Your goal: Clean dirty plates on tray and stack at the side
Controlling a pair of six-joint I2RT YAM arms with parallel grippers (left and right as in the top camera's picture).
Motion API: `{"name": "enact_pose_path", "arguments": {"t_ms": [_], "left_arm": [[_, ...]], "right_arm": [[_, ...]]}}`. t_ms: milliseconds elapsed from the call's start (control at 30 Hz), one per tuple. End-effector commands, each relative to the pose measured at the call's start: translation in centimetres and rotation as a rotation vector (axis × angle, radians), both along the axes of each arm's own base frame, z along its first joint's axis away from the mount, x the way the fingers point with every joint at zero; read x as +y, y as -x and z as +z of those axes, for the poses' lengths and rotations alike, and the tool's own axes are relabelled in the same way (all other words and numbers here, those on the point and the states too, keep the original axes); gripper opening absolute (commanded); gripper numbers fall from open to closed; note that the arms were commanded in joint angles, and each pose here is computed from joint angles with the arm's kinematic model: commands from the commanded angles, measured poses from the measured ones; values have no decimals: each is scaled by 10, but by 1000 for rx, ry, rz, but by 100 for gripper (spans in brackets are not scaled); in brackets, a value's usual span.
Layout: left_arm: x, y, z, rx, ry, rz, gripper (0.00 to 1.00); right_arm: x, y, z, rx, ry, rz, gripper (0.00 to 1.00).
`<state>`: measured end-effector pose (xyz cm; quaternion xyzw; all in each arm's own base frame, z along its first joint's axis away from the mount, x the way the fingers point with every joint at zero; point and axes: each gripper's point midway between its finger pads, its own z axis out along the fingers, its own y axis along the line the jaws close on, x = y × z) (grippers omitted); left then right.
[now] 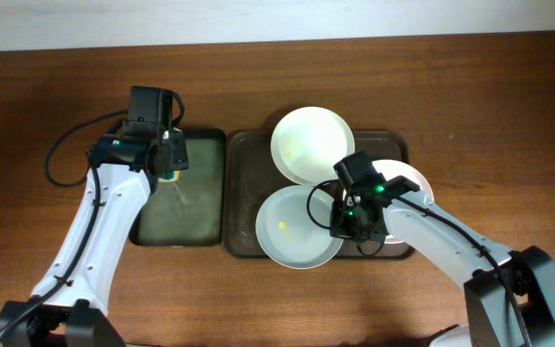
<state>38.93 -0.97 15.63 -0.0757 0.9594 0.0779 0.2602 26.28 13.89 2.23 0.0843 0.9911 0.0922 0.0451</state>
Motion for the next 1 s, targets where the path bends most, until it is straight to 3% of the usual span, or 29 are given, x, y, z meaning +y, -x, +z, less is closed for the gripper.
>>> {"name": "enact_pose_path", "arguments": {"t_ms": [0, 200, 367, 467, 600, 700, 967], "left_arm": [[9, 2, 11, -27, -18, 64, 0], [0, 13, 13, 0, -45, 35, 0], [-1, 3, 40, -121, -143, 53, 0], [-13, 14, 42, -107, -115, 30, 0], [1, 12, 58, -191, -184, 150, 0], [-6, 25, 58, -157, -122, 122, 0], [-4, 21, 62, -183, -124, 138, 0]], "right_arm": [[3, -4, 2, -10, 1, 1, 4], [3, -4, 2, -10, 2, 1, 4], [3, -4, 2, -10, 1, 1, 4], [2, -3, 1, -6, 4, 1, 4], [2, -3, 1, -7, 3, 1, 4], [3, -4, 1, -9, 2, 1, 4], [4, -7, 2, -21, -4, 1, 4]]}}
